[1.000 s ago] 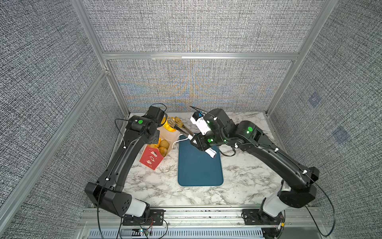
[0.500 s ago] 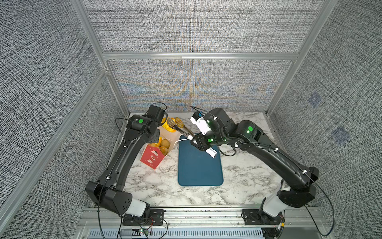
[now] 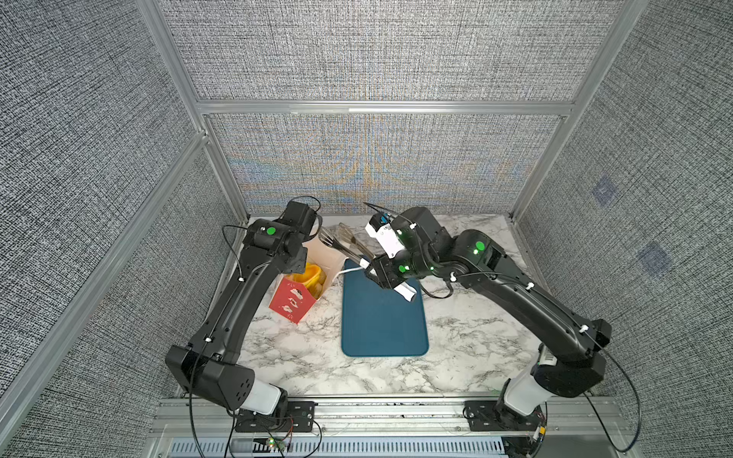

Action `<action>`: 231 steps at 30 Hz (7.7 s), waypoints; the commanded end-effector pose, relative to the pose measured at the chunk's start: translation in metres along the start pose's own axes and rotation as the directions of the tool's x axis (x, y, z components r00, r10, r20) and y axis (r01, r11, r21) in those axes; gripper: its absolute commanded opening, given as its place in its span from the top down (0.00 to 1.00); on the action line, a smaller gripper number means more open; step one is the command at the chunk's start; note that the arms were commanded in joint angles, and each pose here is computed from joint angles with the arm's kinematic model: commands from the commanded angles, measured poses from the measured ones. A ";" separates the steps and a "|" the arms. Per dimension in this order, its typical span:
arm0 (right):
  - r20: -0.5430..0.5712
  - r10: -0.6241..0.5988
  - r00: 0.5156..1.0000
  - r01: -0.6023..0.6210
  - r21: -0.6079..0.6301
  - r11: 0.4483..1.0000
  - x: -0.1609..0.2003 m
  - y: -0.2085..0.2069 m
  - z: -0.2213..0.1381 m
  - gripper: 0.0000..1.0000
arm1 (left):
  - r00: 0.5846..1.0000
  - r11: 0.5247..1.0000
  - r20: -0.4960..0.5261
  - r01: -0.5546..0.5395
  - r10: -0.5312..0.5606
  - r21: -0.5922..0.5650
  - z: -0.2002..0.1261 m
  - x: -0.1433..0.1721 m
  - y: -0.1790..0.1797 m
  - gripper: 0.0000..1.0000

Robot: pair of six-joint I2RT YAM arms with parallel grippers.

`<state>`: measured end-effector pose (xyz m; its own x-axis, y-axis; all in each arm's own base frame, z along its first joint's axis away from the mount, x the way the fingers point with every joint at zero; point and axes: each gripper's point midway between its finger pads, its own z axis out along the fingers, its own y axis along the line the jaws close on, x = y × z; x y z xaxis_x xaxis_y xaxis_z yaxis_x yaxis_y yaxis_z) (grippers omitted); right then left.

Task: Pack bread into a paper bag
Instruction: Place the fake bread in the paper bag, then place the paper bag at the center of the board, then move the paper bag to the center of the board, then place the clamp at the center of the board.

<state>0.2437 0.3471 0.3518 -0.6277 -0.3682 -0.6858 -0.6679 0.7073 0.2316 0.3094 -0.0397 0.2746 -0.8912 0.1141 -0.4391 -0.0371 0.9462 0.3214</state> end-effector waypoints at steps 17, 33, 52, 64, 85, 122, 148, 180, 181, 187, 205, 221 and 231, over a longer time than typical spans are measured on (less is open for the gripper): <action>0.045 0.000 0.999 -0.002 0.051 0.999 -0.006 -0.014 -0.017 0.50 | 0.985 0.990 0.146 0.108 -0.094 -0.090 -0.022 -0.026 0.032 0.98; 0.030 -0.011 0.999 0.008 0.076 0.997 -0.003 -0.024 -0.020 0.50 | 0.854 0.879 0.212 0.449 -0.475 0.160 -0.034 -0.049 0.059 0.98; 0.028 -0.014 1.000 0.011 0.097 0.995 -0.003 -0.034 -0.019 0.50 | 0.485 0.379 -0.141 0.807 -0.863 0.454 0.008 -0.064 0.058 0.98; 0.053 -0.007 0.999 0.001 0.109 0.994 -0.009 -0.039 -0.016 0.50 | 0.351 0.183 -0.327 0.875 -0.877 0.448 0.051 -0.076 0.048 0.98; 0.179 -0.003 0.984 -0.026 0.161 0.987 -0.035 -0.052 -0.046 0.49 | 0.325 0.134 -0.390 0.887 -0.862 0.442 0.075 -0.088 0.045 0.88; 0.177 0.017 0.984 -0.035 0.099 0.994 -0.037 -0.043 -0.033 0.49 | 0.725 0.702 -0.010 0.670 -0.689 0.240 -0.015 0.010 0.075 0.08; 0.141 0.019 0.990 -0.033 0.099 0.995 -0.025 -0.047 -0.014 0.49 | 0.946 0.925 -0.134 0.318 -0.295 0.208 0.029 0.112 0.007 0.08; 0.155 0.127 0.980 -0.167 0.283 0.945 -0.002 -0.129 -0.020 0.49 | 0.971 0.971 -0.220 0.141 -0.097 0.196 0.129 -0.028 -0.059 0.08; 0.158 0.133 0.978 -0.176 0.300 0.938 0.000 -0.134 -0.020 0.49 | 0.970 0.971 -0.223 0.138 -0.093 0.195 0.132 -0.030 -0.060 0.08; 0.186 0.197 0.963 -0.256 0.389 0.885 0.027 -0.173 -0.016 0.49 | 0.974 0.969 -0.200 0.145 -0.104 0.201 0.119 -0.041 -0.056 0.08; 0.191 0.373 0.908 -0.409 0.598 0.690 0.105 -0.287 0.018 0.49 | 0.981 0.978 -0.156 0.143 -0.119 0.152 0.054 -0.009 -0.026 0.07; 0.157 0.554 0.818 -0.508 0.650 0.565 0.169 -0.396 0.078 0.50 | 0.969 0.955 0.002 0.242 -0.246 0.169 -0.005 0.014 0.009 0.07; 0.150 0.621 0.769 -0.553 0.643 0.530 0.184 -0.443 0.102 0.50 | 0.958 0.956 0.091 0.257 -0.271 0.142 -0.027 0.023 0.031 0.07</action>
<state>0.4522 0.0235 0.0520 -0.8453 0.2507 -0.4718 0.2687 0.9627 0.0302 0.2781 -0.0231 0.2928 -0.8186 -0.1213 -0.5615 -0.1843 0.9812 0.0566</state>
